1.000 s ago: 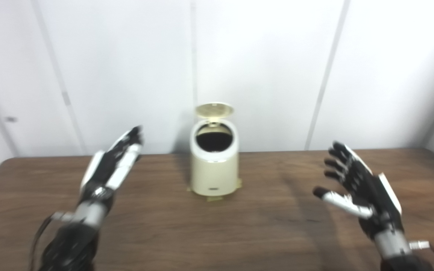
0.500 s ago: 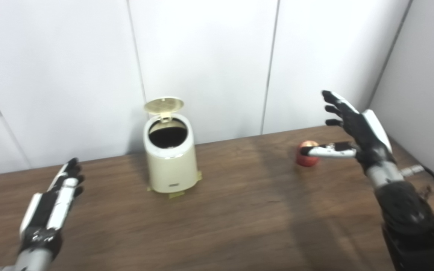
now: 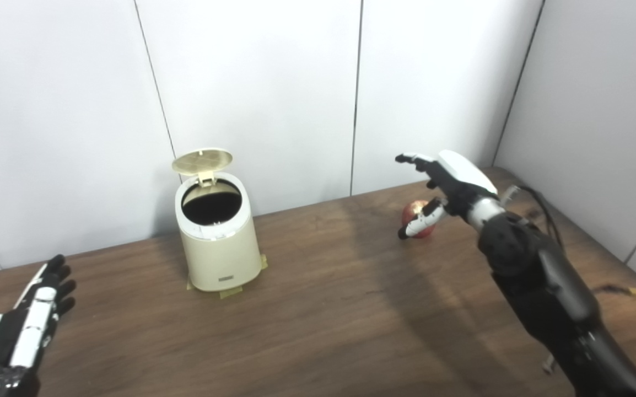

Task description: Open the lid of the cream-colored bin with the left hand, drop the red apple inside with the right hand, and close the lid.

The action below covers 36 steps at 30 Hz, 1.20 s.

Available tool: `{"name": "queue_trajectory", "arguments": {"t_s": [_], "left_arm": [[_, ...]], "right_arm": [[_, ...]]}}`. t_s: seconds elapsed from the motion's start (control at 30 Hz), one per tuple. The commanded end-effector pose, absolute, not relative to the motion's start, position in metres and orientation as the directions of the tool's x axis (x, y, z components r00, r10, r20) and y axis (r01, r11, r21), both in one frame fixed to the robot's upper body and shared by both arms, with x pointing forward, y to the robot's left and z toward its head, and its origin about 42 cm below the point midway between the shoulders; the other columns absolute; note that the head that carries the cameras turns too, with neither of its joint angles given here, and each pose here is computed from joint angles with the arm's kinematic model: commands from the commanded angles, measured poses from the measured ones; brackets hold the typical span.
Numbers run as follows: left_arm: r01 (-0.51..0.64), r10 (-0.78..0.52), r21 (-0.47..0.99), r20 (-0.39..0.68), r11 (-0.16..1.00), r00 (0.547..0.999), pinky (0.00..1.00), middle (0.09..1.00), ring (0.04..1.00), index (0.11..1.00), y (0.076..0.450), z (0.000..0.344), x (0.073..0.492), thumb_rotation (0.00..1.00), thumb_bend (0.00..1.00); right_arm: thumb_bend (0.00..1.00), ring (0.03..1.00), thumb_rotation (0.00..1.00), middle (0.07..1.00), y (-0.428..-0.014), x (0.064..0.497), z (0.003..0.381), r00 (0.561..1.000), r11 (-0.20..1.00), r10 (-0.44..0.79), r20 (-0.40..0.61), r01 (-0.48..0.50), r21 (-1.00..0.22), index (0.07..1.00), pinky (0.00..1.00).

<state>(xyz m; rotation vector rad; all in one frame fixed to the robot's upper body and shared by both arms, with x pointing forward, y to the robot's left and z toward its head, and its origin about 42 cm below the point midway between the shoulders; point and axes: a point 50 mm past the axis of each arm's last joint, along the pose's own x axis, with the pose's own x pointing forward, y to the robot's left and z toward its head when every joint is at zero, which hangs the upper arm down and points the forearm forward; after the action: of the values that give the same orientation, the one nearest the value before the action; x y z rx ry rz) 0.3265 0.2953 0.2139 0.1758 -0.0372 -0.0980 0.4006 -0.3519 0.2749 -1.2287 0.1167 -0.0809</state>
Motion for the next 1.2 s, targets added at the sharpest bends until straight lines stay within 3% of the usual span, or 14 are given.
{"name": "queue_trajectory", "arguments": {"t_s": [0.0,0.07,0.2,0.4,0.73,1.17], "left_arm": [[0.110,-0.130,0.190,0.096,0.976,0.987,0.95,0.983,0.963,0.993,0.294,0.237,0.330,0.92,0.39],[0.105,-0.123,0.183,0.092,0.978,0.988,0.97,0.983,0.965,0.992,0.296,0.238,0.331,0.92,0.38],[0.110,-0.127,0.175,0.090,0.978,0.988,0.99,0.989,0.974,0.998,0.299,0.240,0.333,0.90,0.38],[0.090,-0.107,0.201,0.072,0.975,0.992,0.94,0.945,0.946,0.950,0.301,0.239,0.329,0.87,0.42],[0.095,-0.112,0.192,0.078,0.977,0.991,0.96,0.952,0.952,0.957,0.299,0.240,0.326,0.84,0.40],[0.098,-0.115,0.190,0.084,0.977,0.990,0.97,0.960,0.964,0.968,0.299,0.241,0.321,0.85,0.38]], "right_arm": [[0.96,0.945,0.12,0.938,-0.357,0.417,0.311,0.990,0.242,-0.138,0.024,0.057,-0.969,0.885,0.88],[0.96,0.954,0.13,0.940,-0.357,0.428,0.309,0.989,0.209,-0.145,-0.004,0.027,-0.978,0.887,0.91],[0.98,0.955,0.13,0.939,-0.356,0.438,0.306,0.988,0.171,-0.152,-0.035,-0.009,-0.985,0.888,0.87],[0.97,0.987,0.12,0.937,-0.357,0.453,0.301,0.984,0.059,-0.164,-0.064,-0.055,-0.997,0.866,0.89],[0.96,0.991,0.15,0.934,-0.366,0.465,0.299,0.973,0.001,-0.195,-0.120,-0.123,-0.992,0.864,0.93],[0.95,0.841,0.15,0.836,-0.380,0.467,0.271,0.961,0.020,-0.209,-0.180,-0.180,-0.983,0.809,0.72]]}}
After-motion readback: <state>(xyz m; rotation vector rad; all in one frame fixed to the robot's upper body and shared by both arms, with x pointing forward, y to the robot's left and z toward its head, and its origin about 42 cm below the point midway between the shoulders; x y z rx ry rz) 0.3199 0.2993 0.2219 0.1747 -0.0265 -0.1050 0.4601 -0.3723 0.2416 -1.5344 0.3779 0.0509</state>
